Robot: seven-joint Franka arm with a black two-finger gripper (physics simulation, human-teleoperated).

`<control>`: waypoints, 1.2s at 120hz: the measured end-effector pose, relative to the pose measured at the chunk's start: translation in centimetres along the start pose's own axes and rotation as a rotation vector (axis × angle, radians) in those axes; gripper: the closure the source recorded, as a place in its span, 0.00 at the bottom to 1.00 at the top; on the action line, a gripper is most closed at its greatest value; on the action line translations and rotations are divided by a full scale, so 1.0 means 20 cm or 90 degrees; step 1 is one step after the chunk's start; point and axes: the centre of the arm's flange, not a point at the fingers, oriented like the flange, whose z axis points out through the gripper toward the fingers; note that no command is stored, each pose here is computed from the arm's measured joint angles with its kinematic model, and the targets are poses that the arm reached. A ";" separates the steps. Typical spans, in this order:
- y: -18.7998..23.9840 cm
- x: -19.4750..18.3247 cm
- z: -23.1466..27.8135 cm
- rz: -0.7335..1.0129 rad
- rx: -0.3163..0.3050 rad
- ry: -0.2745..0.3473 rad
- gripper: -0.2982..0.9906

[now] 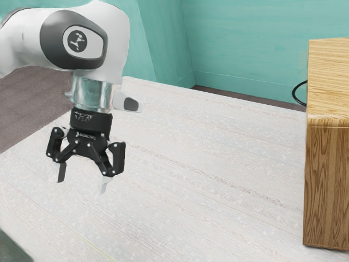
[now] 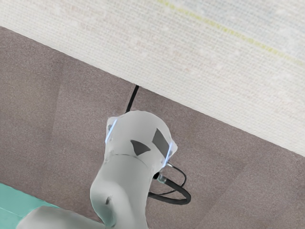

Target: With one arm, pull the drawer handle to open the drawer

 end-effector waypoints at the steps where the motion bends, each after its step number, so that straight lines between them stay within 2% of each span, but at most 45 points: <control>1: 0.01 0.01 0.00 -0.011 -0.006 0.010 0.23; 13: 0.06 0.10 -0.08 -0.125 -0.078 0.110 0.23; 26: 0.12 0.12 -0.15 -0.219 -0.144 0.168 0.23; 40: 0.21 0.08 -0.44 -0.282 -0.235 0.258 0.23; 46: 0.40 0.03 -0.50 -0.268 -0.260 0.284 0.23; 55: 0.83 -0.20 -0.48 -0.188 -0.278 0.313 0.23; 61: 0.95 -0.28 -0.48 -0.170 -0.298 0.325 0.23; 70: 0.96 -0.29 -0.55 -0.187 -0.337 0.341 0.23; 85: 1.00 -0.20 -0.64 -0.216 -0.387 0.351 0.23; 101: 0.99 -0.06 -0.68 -0.241 -0.422 0.338 0.23; 122: 1.02 0.05 -0.67 -0.255 -0.438 0.331 0.23; 144: 1.05 0.08 -0.71 -0.251 -0.459 0.352 0.23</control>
